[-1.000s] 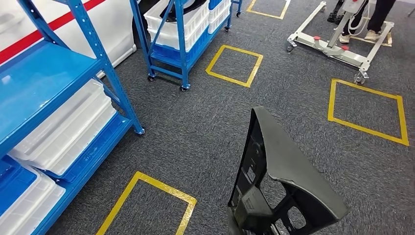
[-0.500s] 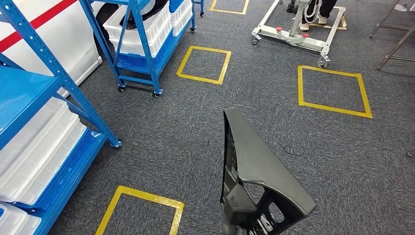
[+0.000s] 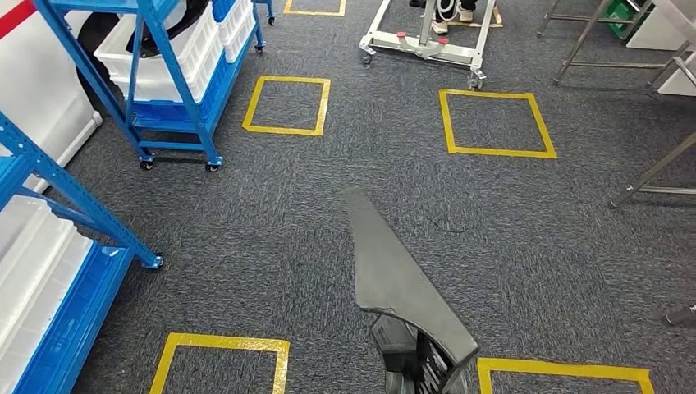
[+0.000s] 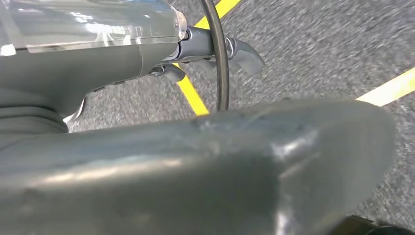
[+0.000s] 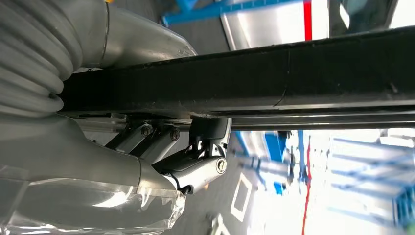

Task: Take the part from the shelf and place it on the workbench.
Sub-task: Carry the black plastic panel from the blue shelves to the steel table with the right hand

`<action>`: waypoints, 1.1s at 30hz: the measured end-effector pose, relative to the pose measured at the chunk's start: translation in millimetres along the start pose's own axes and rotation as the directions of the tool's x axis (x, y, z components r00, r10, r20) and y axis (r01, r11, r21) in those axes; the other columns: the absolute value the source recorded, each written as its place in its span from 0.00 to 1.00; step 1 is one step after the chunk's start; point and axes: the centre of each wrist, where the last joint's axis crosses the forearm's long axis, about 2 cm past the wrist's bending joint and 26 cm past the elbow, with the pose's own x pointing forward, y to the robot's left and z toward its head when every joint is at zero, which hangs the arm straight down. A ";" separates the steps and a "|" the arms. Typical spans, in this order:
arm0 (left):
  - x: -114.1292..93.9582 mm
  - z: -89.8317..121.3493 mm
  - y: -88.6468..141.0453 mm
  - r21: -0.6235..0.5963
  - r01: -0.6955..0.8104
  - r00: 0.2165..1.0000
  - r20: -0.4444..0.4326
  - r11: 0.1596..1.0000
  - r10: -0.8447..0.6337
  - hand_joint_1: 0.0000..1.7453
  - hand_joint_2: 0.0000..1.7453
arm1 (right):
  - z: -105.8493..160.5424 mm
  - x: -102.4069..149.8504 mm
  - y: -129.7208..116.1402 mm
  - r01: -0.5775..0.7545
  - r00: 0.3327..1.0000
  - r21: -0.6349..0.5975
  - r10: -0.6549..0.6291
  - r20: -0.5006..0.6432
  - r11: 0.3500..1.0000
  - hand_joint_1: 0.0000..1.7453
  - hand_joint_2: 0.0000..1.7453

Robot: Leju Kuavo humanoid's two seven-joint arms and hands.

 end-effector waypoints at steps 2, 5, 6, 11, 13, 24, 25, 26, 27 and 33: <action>0.0 0.0 0.2 0.002 -0.004 1.000 0.000 1.000 0.004 0.00 0.00 | -1.0 1.4 -1.9 -0.003 1.000 -0.002 0.003 0.006 1.000 1.00 1.00; 2.8 -1.1 2.3 0.006 -0.003 1.000 0.011 1.000 0.003 0.00 0.00 | 0.0 1.9 -4.1 -0.009 1.000 0.010 0.008 0.006 1.000 1.00 1.00; 3.4 -1.4 2.8 0.006 -0.001 1.000 0.015 1.000 0.001 0.00 0.00 | -0.2 1.9 -4.5 -0.011 1.000 0.016 0.011 0.008 1.000 1.00 1.00; -0.7 0.2 1.0 0.005 -0.008 1.000 0.010 1.000 0.008 0.00 0.00 | -1.9 1.6 -5.5 -0.017 1.000 0.027 0.016 0.013 0.999 1.00 1.00; -0.4 0.1 1.5 0.011 -0.025 1.000 0.011 1.000 0.025 0.00 0.00 | -2.1 1.5 -5.9 -0.019 1.000 0.033 0.018 0.014 0.999 1.00 1.00; 81.1 -22.2 2.6 0.141 -0.055 0.971 -0.223 0.988 0.086 0.00 0.00 | -28.2 -0.2 -10.6 -0.002 0.996 0.064 -0.003 0.090 0.998 1.00 1.00; 90.4 -23.9 2.8 0.141 -0.060 0.972 -0.215 0.988 0.090 0.00 0.00 | -31.5 -0.3 -11.2 -0.003 0.995 0.066 -0.003 0.097 0.998 1.00 1.00; 97.1 -25.0 2.4 0.139 -0.064 0.974 -0.205 0.988 0.092 0.00 0.00 | -33.1 -0.5 -11.7 -0.004 0.995 0.066 -0.003 0.099 0.998 1.00 1.00; 101.9 -25.7 1.3 0.136 -0.068 0.976 -0.196 0.988 0.094 0.00 0.00 | -33.6 -0.8 -12.1 -0.005 0.995 0.066 -0.001 0.099 0.998 1.00 1.00; 123.3 -28.6 2.8 0.152 -0.165 0.971 -0.148 0.974 0.187 0.00 0.00 | -40.1 -0.8 -11.6 -0.007 0.992 0.091 -0.004 0.124 0.996 1.00 1.00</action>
